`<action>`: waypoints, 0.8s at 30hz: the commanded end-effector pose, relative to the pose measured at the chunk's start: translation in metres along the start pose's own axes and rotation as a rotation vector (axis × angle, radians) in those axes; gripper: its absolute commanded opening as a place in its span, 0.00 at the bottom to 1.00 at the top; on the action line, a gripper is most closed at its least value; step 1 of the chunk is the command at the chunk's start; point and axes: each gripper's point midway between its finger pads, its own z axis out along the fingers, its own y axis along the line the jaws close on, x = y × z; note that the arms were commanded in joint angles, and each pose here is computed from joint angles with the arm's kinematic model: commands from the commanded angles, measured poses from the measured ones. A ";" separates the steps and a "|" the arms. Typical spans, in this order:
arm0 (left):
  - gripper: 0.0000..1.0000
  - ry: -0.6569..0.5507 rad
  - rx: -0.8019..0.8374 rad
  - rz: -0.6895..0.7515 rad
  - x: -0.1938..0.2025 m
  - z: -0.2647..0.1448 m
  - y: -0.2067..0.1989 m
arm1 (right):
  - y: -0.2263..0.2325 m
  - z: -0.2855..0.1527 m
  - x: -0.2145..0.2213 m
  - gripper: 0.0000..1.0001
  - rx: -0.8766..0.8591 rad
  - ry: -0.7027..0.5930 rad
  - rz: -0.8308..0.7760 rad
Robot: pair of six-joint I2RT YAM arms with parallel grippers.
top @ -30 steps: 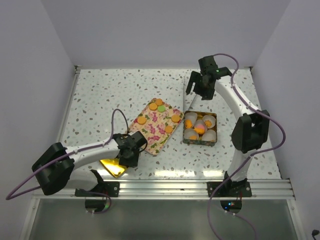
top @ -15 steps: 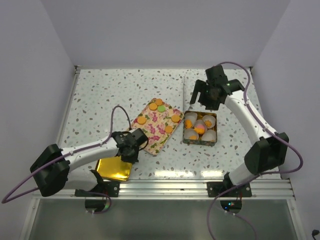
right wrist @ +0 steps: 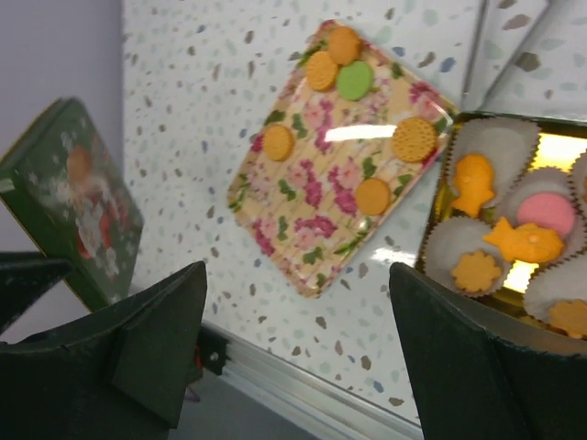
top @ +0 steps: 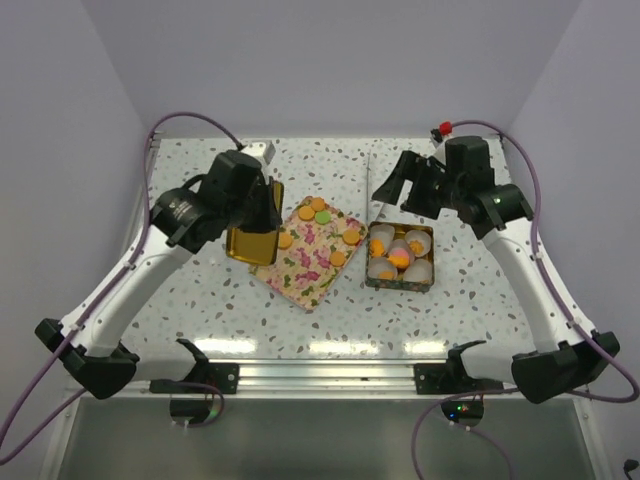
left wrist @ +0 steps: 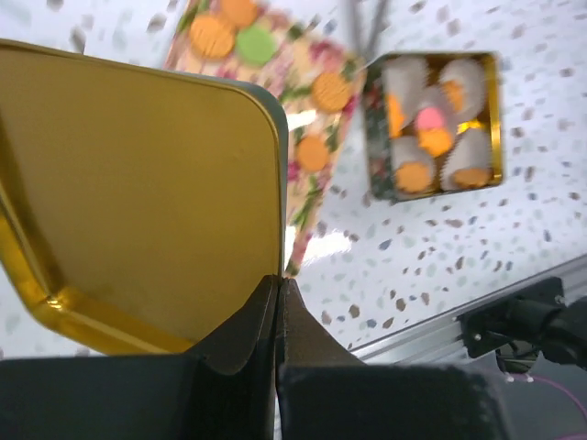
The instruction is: Pack the cookies
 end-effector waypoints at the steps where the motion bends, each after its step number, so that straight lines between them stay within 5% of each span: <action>1: 0.00 -0.099 0.184 0.165 -0.040 -0.035 -0.038 | 0.048 -0.022 -0.002 0.84 -0.258 -0.013 -0.004; 10: 0.00 -0.398 0.899 0.216 -0.115 -0.147 -0.146 | 0.106 -0.044 -0.010 0.85 -0.739 -0.059 0.218; 14: 0.00 -0.498 1.244 0.190 -0.127 -0.204 -0.138 | 0.115 -0.061 -0.014 0.85 -0.887 -0.089 0.324; 15: 0.00 -0.427 1.332 0.060 -0.126 -0.218 -0.135 | 0.115 -0.063 -0.015 0.85 -0.907 -0.080 0.372; 16: 0.00 -0.521 1.428 0.118 -0.124 -0.229 -0.130 | 0.116 -0.066 -0.015 0.85 -0.941 -0.101 0.374; 24: 0.00 -0.571 1.703 -0.113 -0.130 -0.248 -0.097 | 0.121 -0.083 -0.023 0.86 -1.060 -0.149 0.498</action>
